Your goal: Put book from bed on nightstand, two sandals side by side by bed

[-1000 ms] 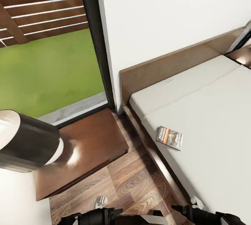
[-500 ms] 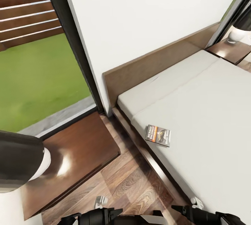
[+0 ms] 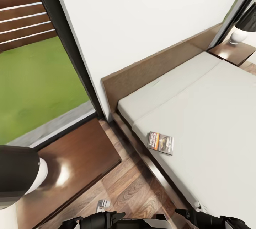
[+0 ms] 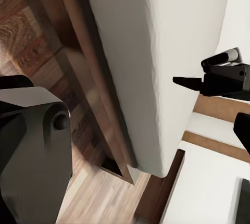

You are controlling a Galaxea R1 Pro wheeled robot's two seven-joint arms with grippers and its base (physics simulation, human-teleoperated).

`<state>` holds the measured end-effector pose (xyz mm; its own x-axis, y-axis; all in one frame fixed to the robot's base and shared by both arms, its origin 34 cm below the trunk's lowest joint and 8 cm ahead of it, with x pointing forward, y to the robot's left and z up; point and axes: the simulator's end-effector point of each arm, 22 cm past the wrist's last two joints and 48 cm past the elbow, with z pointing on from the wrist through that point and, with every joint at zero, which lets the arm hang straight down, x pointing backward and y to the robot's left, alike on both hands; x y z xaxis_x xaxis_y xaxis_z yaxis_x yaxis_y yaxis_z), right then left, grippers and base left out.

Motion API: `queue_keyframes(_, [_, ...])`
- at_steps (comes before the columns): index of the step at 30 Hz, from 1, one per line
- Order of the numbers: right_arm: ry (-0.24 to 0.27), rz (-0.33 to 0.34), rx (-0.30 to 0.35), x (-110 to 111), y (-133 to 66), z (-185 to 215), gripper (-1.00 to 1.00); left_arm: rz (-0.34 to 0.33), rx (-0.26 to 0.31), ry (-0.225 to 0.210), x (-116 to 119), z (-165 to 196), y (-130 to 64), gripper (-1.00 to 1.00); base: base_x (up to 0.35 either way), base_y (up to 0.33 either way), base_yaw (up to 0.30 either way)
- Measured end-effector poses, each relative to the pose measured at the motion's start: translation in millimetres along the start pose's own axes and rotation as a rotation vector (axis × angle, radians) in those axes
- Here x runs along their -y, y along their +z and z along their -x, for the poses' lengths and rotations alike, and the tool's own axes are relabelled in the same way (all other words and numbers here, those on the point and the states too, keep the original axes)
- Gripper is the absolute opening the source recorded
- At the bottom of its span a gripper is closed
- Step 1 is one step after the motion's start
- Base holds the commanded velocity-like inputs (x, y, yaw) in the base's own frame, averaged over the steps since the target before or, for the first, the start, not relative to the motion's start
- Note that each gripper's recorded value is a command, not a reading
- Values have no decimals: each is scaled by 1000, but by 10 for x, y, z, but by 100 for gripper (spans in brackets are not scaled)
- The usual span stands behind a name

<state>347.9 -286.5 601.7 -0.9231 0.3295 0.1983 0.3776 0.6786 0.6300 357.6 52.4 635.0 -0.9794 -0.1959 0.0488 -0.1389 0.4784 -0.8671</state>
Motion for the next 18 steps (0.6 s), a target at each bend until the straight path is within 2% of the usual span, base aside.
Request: queue_keyframes(18, [0, 1, 0, -3, 0, 0, 100, 0, 0, 0, 2, 0, 3, 100, 4, 0, -229])
